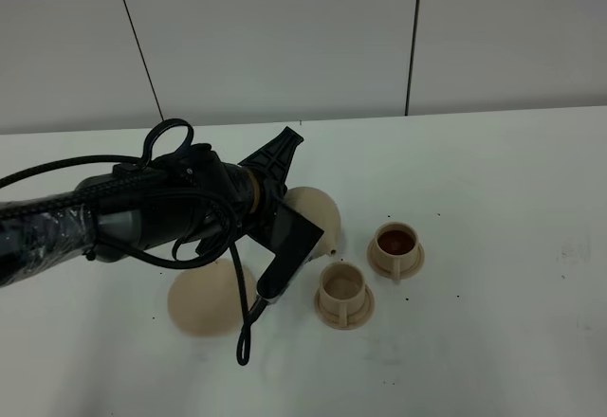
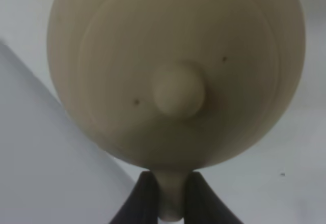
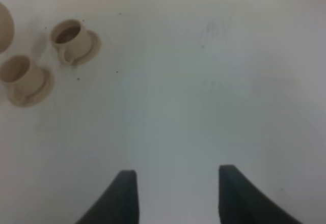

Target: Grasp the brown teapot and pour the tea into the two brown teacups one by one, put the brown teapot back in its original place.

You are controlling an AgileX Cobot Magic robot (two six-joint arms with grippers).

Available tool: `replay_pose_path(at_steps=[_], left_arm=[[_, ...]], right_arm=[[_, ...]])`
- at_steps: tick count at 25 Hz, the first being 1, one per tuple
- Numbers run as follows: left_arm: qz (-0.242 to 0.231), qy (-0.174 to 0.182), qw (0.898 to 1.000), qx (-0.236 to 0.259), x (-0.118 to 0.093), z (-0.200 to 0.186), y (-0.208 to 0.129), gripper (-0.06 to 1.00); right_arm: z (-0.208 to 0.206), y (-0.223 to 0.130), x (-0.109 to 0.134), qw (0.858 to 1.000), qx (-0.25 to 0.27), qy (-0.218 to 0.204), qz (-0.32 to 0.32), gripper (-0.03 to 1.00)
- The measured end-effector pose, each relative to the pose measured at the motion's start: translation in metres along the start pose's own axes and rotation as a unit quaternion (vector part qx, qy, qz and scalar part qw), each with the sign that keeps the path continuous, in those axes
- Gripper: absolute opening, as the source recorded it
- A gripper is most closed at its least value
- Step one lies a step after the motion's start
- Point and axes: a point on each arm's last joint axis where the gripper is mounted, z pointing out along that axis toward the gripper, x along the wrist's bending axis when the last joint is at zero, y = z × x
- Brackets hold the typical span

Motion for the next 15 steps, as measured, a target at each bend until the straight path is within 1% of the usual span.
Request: replay_pose_path(at_steps=[9, 15], left_arm=[[0.043, 0.003, 0.999, 0.006, -0.016, -0.009, 0.002, 0.17], [0.063, 0.028, 0.998, 0.003, -0.013, -0.013, 0.003, 0.17]], right_arm=[[0.0, 0.0, 0.0, 1.0, 0.0, 0.0, 0.0, 0.36], [0.0, 0.0, 0.0, 1.0, -0.001, 0.0, 0.0, 0.36]])
